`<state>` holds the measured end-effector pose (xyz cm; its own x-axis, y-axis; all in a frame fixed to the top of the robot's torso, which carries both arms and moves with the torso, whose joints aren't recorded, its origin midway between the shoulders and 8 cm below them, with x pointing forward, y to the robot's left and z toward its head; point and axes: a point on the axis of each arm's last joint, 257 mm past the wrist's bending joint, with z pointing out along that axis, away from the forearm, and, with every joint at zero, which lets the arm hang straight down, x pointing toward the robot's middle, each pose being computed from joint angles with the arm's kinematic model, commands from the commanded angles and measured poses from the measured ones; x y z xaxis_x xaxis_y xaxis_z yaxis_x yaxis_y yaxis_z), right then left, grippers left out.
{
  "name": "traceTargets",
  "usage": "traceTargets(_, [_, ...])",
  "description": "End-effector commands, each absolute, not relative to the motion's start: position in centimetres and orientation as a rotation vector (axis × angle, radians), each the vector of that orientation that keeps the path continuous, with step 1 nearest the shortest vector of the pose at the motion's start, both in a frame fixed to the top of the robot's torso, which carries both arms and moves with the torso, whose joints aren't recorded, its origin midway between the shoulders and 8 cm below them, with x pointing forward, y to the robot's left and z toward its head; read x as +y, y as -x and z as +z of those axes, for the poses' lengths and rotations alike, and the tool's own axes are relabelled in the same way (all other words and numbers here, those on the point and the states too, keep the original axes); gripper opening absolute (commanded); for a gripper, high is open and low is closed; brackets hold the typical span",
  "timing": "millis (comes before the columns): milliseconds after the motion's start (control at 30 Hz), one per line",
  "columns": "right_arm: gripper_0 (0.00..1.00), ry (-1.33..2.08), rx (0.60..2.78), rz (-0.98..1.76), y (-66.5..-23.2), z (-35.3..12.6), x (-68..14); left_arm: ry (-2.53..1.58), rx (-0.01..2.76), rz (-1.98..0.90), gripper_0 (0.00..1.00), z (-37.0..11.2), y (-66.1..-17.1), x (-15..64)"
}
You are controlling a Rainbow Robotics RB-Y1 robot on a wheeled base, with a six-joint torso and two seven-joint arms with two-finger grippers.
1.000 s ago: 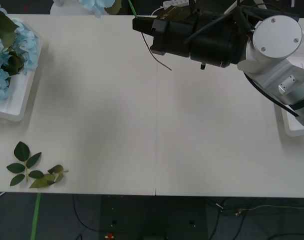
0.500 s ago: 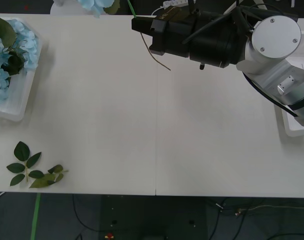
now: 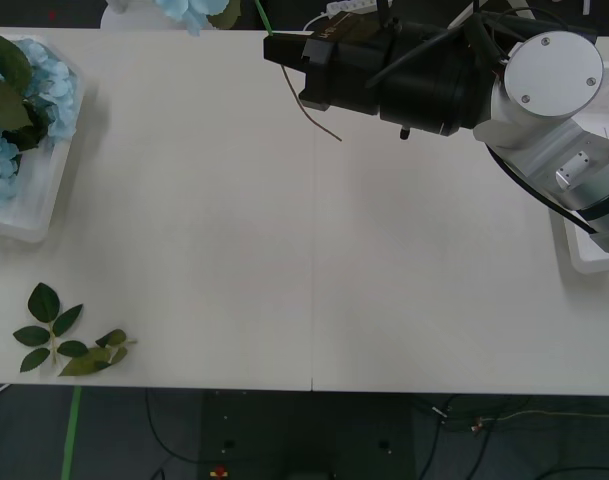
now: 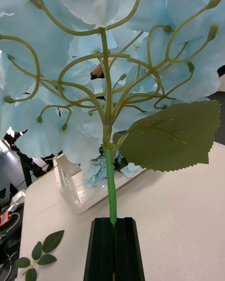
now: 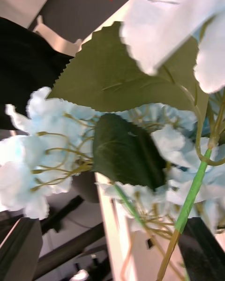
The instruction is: Place the red flowers into the right box and the blue flowers into the left box. If a person shows an open palm, hand one flower to the person first, then continue sorting.
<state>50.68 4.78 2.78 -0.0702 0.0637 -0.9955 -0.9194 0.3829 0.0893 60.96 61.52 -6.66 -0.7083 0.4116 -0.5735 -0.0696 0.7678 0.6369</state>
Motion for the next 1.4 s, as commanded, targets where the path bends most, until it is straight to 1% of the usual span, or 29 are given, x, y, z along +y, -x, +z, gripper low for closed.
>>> traceTargets(33, [0.00, 0.871, 1.333, 1.006, -49.0, 4.0, 6.5, -0.252, 2.231, 0.709, 0.98, -4.0, -58.3, 61.5])
traceTargets(67, [0.00, 0.871, 1.333, 1.006, -49.0, 4.0, 6.5, -0.246, 2.250, 0.678, 1.00, -4.1, -57.9, 61.0])
traceTargets(200, [0.00, 0.871, 1.333, 1.008, -49.0, 4.0, 6.5, -0.251, 2.385, 0.483, 1.00, -3.6, -54.0, 57.1])
traceTargets(400, [0.00, 0.871, 1.332, 1.010, -49.0, 4.0, 6.6, -0.371, 2.458, 0.346, 1.00, -3.3, -48.8, 52.4])
traceTargets(533, [0.00, 0.870, 1.333, 1.011, -49.0, 4.0, 6.6, -0.481, 2.419, 0.159, 1.00, -4.7, -46.2, 47.1])
traceTargets(667, [0.00, 0.871, 1.332, 1.009, -49.0, 4.1, 6.6, -0.530, 2.336, -0.103, 1.00, -8.0, -44.1, 40.3])
traceTargets(767, [0.00, 0.871, 1.331, 1.011, -49.0, 4.1, 6.6, -0.502, 2.250, -0.303, 1.00, -10.4, -43.6, 35.5])
traceTargets(867, [0.00, 0.869, 1.332, 1.018, -48.9, 4.1, 6.7, -0.424, 2.082, -0.587, 1.00, -11.6, -44.0, 27.9])
traceTargets(900, [0.00, 0.869, 1.332, 1.018, -48.9, 4.1, 6.7, -0.403, 2.049, -0.636, 1.00, -11.6, -44.1, 26.5])
traceTargets(967, [0.00, 0.868, 1.332, 1.019, -48.9, 4.1, 6.7, -0.334, 1.925, -0.764, 1.00, -11.4, -44.4, 21.7])
traceTargets(1067, [0.00, 0.869, 1.332, 1.018, -48.9, 4.1, 6.7, -0.268, 1.840, -0.875, 1.00, -11.5, -44.1, 17.7])
traceTargets(1267, [0.00, 0.869, 1.334, 1.021, -48.8, 4.1, 6.7, -0.191, 1.765, -1.137, 1.00, -9.9, -42.4, 11.5])
traceTargets(1400, [0.00, 0.871, 1.335, 1.022, -48.8, 4.0, 6.8, -0.124, 1.675, -1.231, 1.00, -8.0, -43.1, 8.6])
